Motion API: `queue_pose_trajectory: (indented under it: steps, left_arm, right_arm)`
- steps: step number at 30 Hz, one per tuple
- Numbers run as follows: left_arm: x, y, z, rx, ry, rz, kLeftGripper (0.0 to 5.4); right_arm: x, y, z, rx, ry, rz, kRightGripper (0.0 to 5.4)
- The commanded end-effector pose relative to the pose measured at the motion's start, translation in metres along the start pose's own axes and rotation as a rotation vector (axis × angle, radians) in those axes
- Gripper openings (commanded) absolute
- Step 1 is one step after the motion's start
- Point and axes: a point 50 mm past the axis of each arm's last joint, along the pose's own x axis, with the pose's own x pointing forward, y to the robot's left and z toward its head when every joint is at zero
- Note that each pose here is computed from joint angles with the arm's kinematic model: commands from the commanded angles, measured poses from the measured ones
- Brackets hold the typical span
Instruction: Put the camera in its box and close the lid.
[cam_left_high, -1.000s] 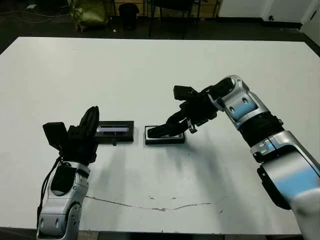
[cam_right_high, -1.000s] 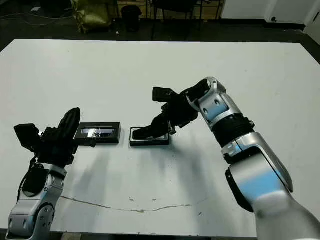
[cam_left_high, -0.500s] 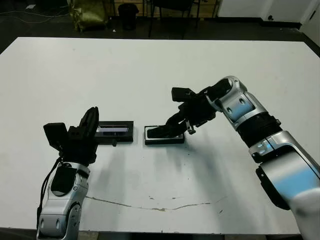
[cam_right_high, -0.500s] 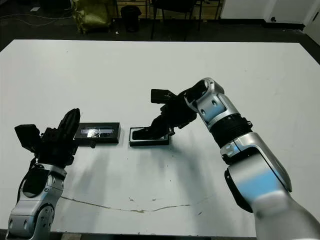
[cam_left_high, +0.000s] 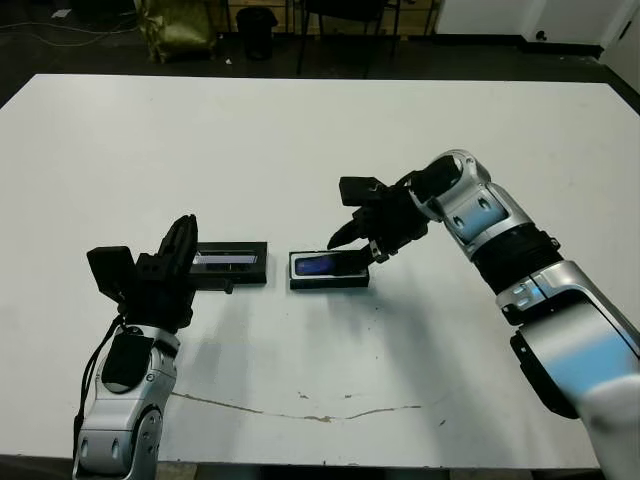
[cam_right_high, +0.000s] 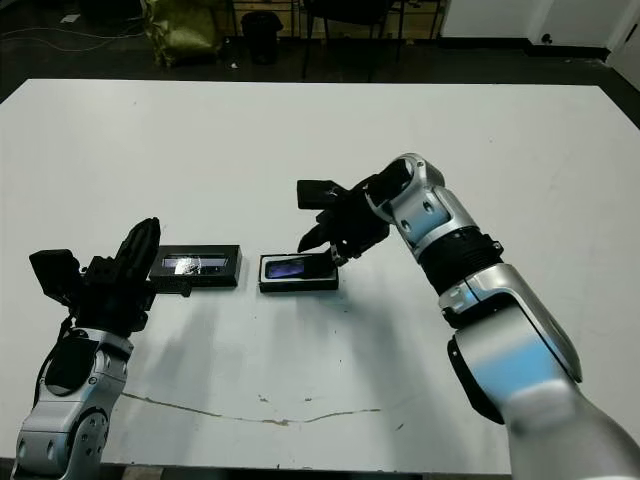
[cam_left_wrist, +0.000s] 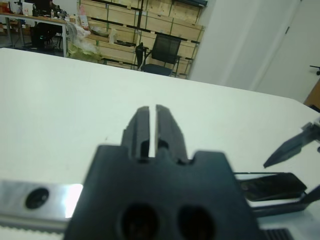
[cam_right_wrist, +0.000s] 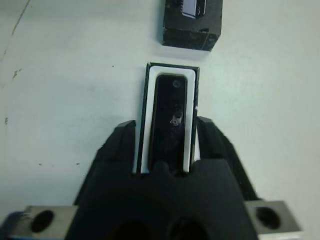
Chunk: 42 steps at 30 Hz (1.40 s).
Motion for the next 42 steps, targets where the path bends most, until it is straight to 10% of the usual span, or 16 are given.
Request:
queue_pose_trajectory:
  steps: [1, 12, 29, 36, 42]
  left_arm:
    - [-0.003, 0.003, -0.005, 0.005, 0.035, 0.017, 0.00]
    - [-0.003, 0.003, -0.006, 0.022, 0.030, 0.013, 0.00]
    - [-0.002, 0.003, -0.005, 0.008, 0.030, 0.010, 0.00]
    - [-0.001, 0.003, -0.006, 0.021, 0.029, 0.004, 0.00]
    - [-0.002, 0.004, -0.007, -0.005, 0.023, -0.003, 0.00]
  right_arm:
    - [-0.005, -0.003, 0.002, -0.015, 0.024, 0.017, 3.06]
    - [-0.014, -0.005, 0.001, 0.011, 0.039, 0.014, 5.39]
    - [-0.039, -0.005, -0.004, 0.038, -0.122, -0.145, 5.39]
    - [-0.034, 0.012, -0.007, 0.022, -0.236, -0.493, 5.31]
    - [-0.029, 0.040, -0.005, -0.099, -0.227, -0.814, 4.11]
